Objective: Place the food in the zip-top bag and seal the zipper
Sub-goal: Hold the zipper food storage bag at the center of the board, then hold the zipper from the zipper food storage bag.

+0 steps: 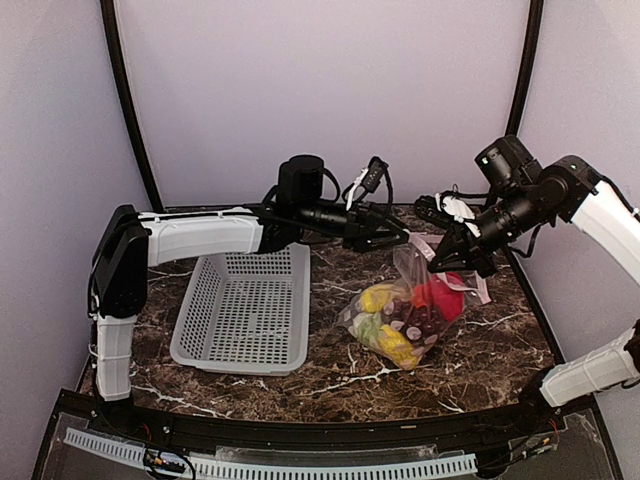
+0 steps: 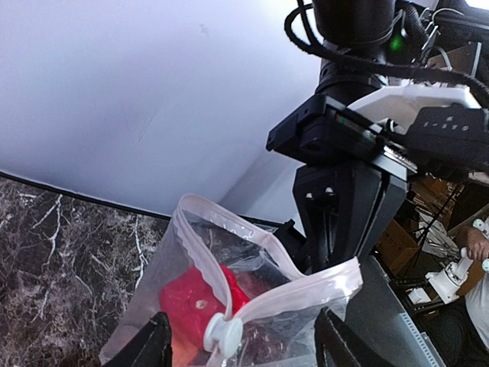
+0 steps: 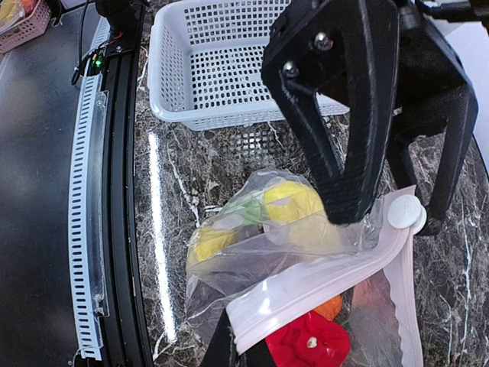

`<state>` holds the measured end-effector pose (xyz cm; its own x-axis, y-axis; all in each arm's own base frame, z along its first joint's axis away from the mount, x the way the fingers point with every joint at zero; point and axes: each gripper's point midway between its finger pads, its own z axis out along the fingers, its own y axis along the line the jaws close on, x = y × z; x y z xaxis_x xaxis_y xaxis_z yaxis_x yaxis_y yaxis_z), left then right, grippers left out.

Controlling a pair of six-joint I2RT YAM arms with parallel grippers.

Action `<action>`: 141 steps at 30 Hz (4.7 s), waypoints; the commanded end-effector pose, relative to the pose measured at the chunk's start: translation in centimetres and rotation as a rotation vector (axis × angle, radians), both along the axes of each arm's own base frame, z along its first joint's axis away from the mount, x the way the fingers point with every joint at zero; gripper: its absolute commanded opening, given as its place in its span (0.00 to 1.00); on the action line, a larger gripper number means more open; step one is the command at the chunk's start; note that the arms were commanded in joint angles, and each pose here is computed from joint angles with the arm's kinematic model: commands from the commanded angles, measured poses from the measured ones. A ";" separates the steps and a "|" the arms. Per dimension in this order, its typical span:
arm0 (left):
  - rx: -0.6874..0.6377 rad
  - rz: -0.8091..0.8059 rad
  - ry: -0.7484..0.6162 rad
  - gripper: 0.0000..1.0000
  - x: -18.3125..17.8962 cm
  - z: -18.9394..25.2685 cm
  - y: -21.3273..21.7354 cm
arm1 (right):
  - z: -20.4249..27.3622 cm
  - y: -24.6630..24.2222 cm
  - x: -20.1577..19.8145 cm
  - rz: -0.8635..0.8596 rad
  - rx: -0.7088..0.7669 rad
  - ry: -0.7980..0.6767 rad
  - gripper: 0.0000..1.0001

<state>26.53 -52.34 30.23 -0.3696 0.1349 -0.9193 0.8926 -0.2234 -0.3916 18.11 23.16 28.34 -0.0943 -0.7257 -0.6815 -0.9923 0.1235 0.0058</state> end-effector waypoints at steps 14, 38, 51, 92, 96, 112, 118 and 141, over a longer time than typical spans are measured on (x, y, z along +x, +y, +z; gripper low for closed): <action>0.034 0.005 0.071 0.46 -0.1 -1.2 -0.7 | 0.8 0.4 0.2 0.000 0.015 -0.019 0.00; 0.036 -0.055 0.096 0.29 -1.0 -2.8 -0.6 | 1.2 0.5 0.9 -0.014 0.011 -0.036 0.00; 0.015 -0.024 0.105 0.03 0.2 -2.3 0.2 | 0.6 -0.3 1.1 -0.038 -0.024 -0.052 0.00; 0.341 0.271 -0.557 0.01 -2.1 3.8 3.6 | 7.4 5.3 4.1 0.105 0.233 0.028 0.40; 0.320 0.295 -0.568 0.01 -1.9 4.2 3.5 | 7.0 5.0 3.8 0.103 0.216 0.027 0.42; 0.273 0.278 -0.575 0.01 -2.7 4.5 3.8 | 5.2 5.3 4.6 0.065 0.194 0.023 0.39; 0.269 0.268 -0.561 0.01 -2.9 4.4 3.7 | 5.0 5.6 4.6 0.074 0.196 0.019 0.32; 0.255 0.308 -0.561 0.01 -2.8 4.2 4.3 | 3.5 5.0 4.5 0.050 0.119 0.037 0.00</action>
